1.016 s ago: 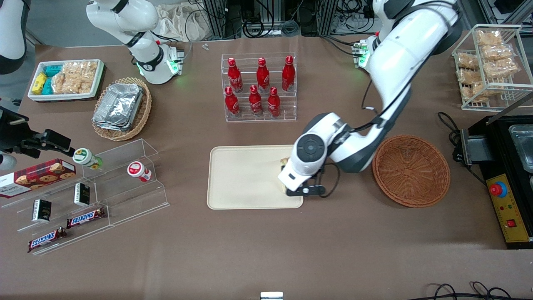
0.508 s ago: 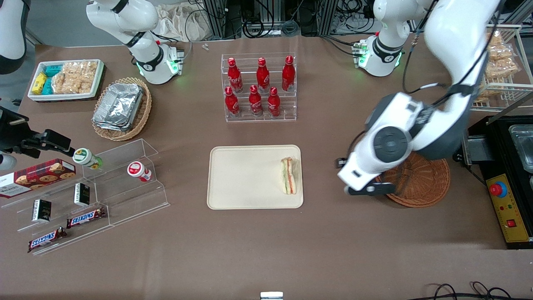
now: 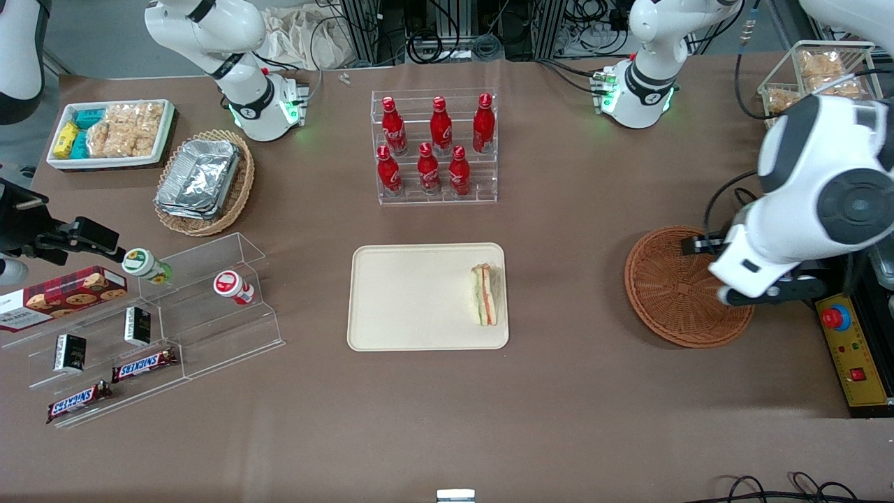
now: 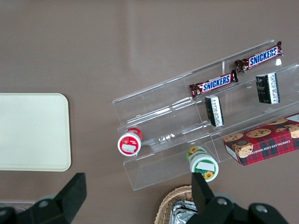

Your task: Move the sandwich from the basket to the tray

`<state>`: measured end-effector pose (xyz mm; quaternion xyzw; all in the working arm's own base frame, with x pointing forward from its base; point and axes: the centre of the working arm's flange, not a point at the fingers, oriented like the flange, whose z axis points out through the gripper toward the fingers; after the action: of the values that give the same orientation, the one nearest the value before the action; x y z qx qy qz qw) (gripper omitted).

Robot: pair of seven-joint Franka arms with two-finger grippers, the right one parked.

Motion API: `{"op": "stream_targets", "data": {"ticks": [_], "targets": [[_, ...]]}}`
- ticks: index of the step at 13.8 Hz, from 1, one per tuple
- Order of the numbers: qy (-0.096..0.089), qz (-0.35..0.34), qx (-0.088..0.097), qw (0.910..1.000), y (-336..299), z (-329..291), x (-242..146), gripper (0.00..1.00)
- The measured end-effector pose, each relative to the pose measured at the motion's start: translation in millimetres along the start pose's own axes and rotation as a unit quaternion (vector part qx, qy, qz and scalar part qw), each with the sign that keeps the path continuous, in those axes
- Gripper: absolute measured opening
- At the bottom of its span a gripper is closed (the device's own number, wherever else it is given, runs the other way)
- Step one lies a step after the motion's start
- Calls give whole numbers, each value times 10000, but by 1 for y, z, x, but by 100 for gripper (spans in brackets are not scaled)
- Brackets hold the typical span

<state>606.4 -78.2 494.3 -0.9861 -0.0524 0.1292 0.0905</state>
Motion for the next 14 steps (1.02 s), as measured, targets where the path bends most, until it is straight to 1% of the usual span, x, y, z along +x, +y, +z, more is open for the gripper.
{"op": "stream_targets", "data": {"ticks": [5, 8, 10, 12, 13, 14], "targets": [[-30, -25, -9, 10000, -4, 1, 1, 100], [-57, -172, -49, 9998, -25, 3, 5, 100], [-93, -155, -151, 9997, -38, 4, 7, 100], [-131, -184, -190, 9996, -43, 6, 9, 100], [-147, -222, -263, 9993, -45, 7, 10, 100], [-120, -223, -332, 9991, -48, 5, 11, 100]]}}
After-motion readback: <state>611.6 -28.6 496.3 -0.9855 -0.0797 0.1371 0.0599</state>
